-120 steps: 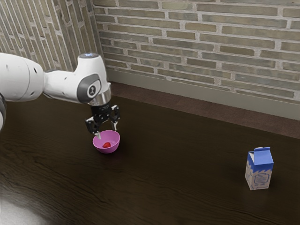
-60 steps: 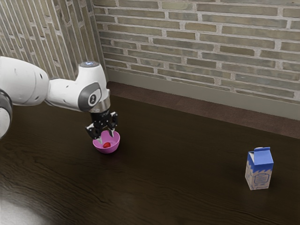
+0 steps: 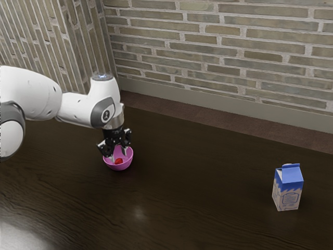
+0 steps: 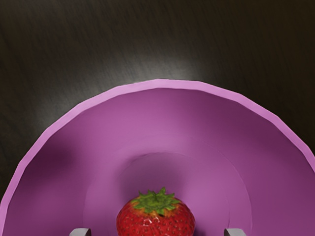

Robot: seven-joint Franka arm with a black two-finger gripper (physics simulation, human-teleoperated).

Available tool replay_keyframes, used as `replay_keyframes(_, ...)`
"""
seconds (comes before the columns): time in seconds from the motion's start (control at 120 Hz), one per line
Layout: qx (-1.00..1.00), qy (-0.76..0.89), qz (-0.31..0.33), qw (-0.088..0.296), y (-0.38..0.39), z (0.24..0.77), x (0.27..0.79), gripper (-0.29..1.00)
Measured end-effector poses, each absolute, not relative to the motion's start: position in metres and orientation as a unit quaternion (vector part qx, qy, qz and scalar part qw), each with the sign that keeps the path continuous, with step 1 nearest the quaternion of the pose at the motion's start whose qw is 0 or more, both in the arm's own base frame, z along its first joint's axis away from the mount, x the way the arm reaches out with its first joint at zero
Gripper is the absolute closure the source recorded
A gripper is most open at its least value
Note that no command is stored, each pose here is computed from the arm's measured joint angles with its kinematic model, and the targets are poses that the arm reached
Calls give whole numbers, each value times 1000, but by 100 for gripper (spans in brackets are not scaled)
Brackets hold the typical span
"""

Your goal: Take strawberry from the bowl

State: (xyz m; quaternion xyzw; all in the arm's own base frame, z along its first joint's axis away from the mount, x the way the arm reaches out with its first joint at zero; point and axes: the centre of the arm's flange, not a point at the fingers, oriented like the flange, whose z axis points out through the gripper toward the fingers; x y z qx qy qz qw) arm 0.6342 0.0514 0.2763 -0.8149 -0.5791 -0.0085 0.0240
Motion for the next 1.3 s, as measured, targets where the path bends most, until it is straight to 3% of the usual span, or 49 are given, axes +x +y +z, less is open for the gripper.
replay_keyframes(0.508,-823,-568,-7,30,63,256,646,38)
replay_keyframes(1.3,-835,-549,-2,32,56,252,645,52)
